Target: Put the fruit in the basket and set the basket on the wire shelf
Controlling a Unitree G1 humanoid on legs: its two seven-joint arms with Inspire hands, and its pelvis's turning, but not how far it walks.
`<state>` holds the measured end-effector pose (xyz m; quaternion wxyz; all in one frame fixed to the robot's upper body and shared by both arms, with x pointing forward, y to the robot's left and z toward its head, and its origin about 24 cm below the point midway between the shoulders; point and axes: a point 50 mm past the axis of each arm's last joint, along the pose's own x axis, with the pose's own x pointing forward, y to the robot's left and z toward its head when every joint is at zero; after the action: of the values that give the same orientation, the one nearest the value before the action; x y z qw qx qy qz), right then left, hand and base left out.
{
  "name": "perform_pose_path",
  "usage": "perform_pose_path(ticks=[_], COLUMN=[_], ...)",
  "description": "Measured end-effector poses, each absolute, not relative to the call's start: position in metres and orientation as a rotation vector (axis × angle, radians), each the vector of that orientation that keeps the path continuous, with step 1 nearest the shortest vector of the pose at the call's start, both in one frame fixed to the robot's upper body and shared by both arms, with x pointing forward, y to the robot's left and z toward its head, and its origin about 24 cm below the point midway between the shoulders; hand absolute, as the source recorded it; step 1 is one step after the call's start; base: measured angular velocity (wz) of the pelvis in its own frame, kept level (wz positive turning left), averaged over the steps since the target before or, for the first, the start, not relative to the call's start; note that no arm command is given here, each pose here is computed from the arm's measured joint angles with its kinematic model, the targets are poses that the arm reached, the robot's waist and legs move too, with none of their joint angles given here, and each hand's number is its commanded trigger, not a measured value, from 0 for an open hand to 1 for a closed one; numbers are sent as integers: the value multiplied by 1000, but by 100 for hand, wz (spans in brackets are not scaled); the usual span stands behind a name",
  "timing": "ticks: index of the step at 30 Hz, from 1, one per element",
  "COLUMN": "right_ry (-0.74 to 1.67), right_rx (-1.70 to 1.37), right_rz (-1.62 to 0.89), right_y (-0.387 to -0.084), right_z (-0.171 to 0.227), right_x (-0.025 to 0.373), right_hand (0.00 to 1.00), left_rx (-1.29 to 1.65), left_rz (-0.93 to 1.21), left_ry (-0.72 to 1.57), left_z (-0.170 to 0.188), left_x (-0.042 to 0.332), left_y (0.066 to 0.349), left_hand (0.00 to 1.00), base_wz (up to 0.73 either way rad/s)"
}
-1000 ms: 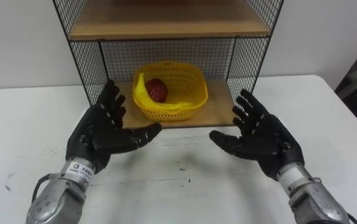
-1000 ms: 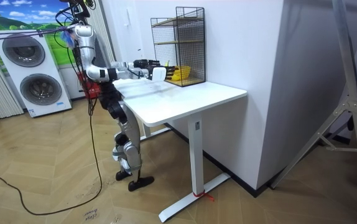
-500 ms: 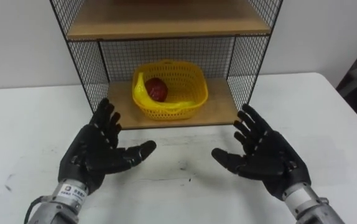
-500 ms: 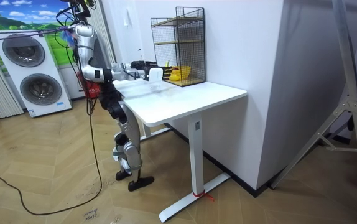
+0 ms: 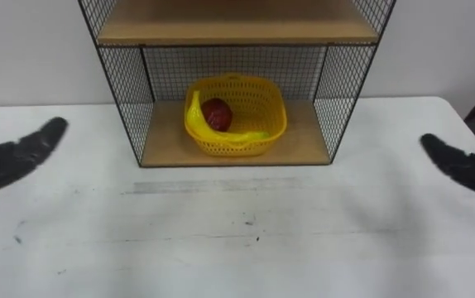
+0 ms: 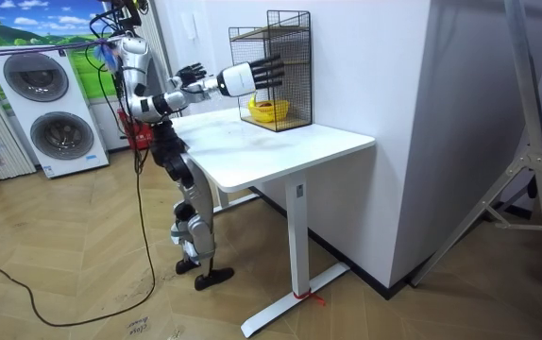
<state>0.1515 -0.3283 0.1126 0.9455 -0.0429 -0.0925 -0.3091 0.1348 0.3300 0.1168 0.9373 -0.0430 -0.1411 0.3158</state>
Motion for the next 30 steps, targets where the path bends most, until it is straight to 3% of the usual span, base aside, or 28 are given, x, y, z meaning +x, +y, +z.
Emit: perform_pose_path(ticks=[7, 13, 15, 22, 27, 30], right_ry=[-267, -232, -132, 259, 595, 803], right_rx=[-155, -106, -49, 343, 469, 499], right_rz=[-1069, -1400, -1531, -1860, -1992, -1951], right_y=[-372, -408, -421, -430, -397, -369], right_z=[134, 123, 99, -1, -66, -96], right_x=[103, 64, 46, -20, -66, -72], right_hand=[0, 0, 0, 0, 0, 0], left_rx=[-27, -200, -278, -564, -674, -668], left_rz=[1125, 1517, 1641, 1925, 2016, 1967], left_ry=[-355, -206, -86, 324, 571, 703], left_z=[131, 88, 58, -43, -86, -101], left_x=[69, 8, -19, -82, -118, -122], left_y=[380, 420, 428, 403, 363, 344], left_hand=[0, 0, 0, 0, 0, 0], base_wz=[1, 1, 12, 11, 1, 0])
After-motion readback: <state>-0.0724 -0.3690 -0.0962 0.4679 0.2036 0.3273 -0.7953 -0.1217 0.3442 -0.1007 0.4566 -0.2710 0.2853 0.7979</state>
